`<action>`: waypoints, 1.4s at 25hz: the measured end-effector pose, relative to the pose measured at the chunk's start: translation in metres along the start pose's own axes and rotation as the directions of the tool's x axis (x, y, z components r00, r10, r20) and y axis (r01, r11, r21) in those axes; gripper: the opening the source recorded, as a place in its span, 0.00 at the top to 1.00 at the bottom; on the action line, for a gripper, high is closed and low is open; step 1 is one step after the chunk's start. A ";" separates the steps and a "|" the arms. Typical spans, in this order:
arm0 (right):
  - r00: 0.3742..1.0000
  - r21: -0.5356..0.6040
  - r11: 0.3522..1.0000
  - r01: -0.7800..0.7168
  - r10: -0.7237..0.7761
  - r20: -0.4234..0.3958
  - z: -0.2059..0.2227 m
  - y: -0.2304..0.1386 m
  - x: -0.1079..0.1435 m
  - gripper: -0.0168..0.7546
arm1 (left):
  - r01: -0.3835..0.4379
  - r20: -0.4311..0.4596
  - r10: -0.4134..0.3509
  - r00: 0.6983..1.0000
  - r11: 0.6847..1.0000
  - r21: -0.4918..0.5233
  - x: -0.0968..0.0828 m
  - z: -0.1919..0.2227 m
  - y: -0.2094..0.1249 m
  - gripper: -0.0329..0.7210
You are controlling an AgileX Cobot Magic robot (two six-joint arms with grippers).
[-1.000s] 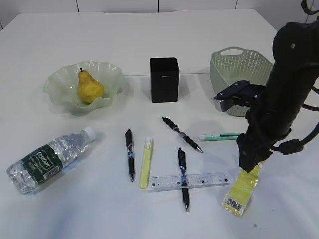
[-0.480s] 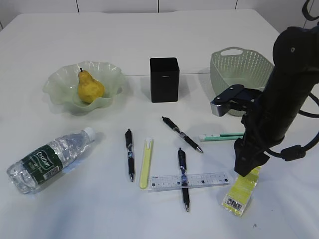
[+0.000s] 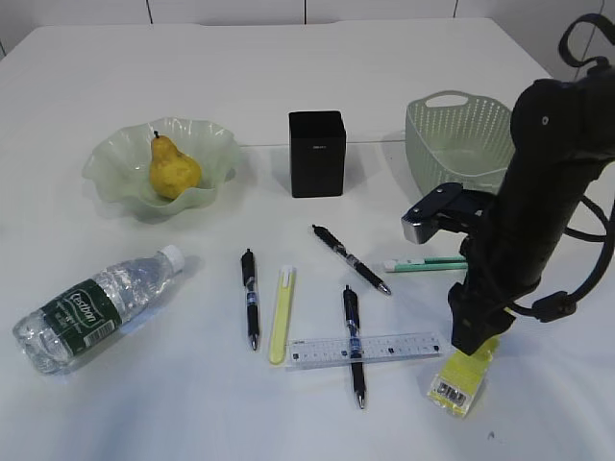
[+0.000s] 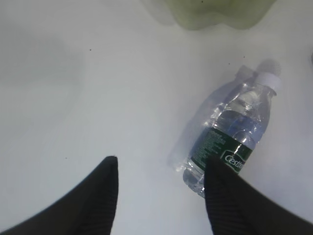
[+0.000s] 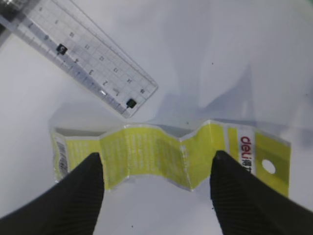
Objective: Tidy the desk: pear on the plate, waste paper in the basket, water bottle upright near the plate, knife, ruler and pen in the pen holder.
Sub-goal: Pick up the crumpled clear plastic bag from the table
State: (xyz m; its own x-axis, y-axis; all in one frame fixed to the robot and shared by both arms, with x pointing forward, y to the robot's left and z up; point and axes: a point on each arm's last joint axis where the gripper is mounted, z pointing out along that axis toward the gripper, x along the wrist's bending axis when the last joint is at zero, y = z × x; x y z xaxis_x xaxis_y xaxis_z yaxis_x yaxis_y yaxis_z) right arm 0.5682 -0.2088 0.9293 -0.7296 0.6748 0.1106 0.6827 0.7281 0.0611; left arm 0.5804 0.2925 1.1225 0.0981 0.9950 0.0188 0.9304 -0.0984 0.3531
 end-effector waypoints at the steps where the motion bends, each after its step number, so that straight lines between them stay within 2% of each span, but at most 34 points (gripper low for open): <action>1: 1.000 0.006 1.000 0.002 -0.002 0.001 0.002 0.000 -0.001 0.29 | 0.000 0.000 0.000 1.000 1.000 0.000 0.000 0.000 0.000 0.43; 24: 1.000 0.052 0.999 -0.001 0.002 -0.020 0.030 0.001 -0.007 0.30 | 0.000 0.000 0.000 1.000 1.000 0.000 0.000 0.000 0.000 0.43; 26: 1.000 0.049 0.999 -0.001 0.002 -0.017 0.030 0.002 -0.007 0.34 | 0.000 0.000 0.000 1.000 1.000 0.000 0.000 0.000 0.000 0.43; 28: 1.000 0.046 0.999 -0.001 0.002 -0.015 0.031 0.002 -0.007 0.43 | 0.000 0.000 0.000 1.000 1.000 0.000 0.000 0.000 0.000 0.43; 35: 1.000 0.046 0.999 -0.006 0.007 -0.014 0.033 0.002 -0.008 0.85 | 0.000 0.000 0.000 1.000 1.000 0.000 0.000 0.000 0.000 0.44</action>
State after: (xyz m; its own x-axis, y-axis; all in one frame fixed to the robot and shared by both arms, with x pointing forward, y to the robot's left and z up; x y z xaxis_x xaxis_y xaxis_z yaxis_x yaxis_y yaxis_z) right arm 0.5741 -0.2086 0.8962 -0.7242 0.6782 0.1248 0.6849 0.7285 0.0151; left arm 0.5804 0.2925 1.1225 0.0981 0.9950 0.0188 0.9304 -0.0984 0.3531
